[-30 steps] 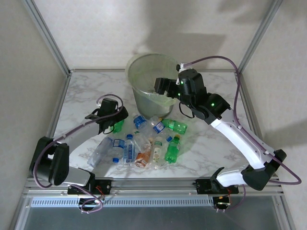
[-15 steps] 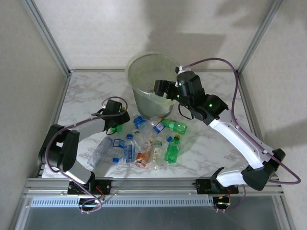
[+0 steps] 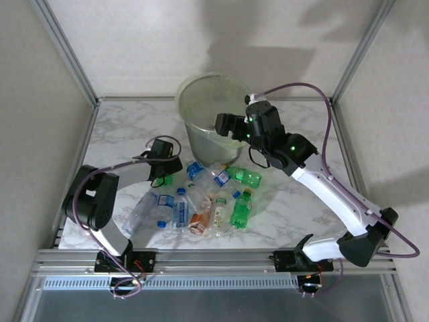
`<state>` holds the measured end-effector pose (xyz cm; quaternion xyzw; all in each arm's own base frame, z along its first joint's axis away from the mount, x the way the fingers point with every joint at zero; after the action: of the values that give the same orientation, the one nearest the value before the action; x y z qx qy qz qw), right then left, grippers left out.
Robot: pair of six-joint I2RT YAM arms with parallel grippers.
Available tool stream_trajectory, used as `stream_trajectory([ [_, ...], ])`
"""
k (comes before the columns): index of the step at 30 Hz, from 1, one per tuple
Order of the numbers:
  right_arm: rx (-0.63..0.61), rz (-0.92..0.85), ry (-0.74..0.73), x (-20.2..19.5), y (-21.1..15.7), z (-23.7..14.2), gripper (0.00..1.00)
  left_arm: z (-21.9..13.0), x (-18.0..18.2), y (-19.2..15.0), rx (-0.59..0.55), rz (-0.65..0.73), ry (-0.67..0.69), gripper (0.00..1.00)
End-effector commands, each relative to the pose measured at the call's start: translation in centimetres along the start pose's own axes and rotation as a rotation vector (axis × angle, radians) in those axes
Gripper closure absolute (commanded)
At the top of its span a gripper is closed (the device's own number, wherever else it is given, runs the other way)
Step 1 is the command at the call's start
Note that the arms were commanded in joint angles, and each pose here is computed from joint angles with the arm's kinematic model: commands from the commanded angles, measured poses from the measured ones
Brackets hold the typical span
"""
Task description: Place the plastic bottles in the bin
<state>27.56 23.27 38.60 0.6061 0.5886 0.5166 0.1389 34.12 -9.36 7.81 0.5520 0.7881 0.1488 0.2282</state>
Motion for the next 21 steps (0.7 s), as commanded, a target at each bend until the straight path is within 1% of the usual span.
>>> stream_trajectory([
  [1, -0.027, 0.012, 0.005, 0.2, 0.34, -0.54, 0.06, 0.55, 0.22, 1.11, -0.033, 0.002, 0.023, 0.14],
  [21, -0.049, 0.024, -0.022, -0.45, 0.43, -1.1, 0.07, 1.22, 0.25, 1.18, -0.018, 0.018, 0.039, 0.34],
])
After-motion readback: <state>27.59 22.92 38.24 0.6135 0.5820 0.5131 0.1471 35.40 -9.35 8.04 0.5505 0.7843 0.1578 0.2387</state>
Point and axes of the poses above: each hand's point on the last joint's axis, 136 mm out from that joint toward the fingers, its own z axis out along the fingers, its own x axis along the line the jaws close on, y = z × x, the point moved 6 cm from there along -z, back along the fingers, and after that the axes turned 4 degrees about z, right-handed, at the moved point
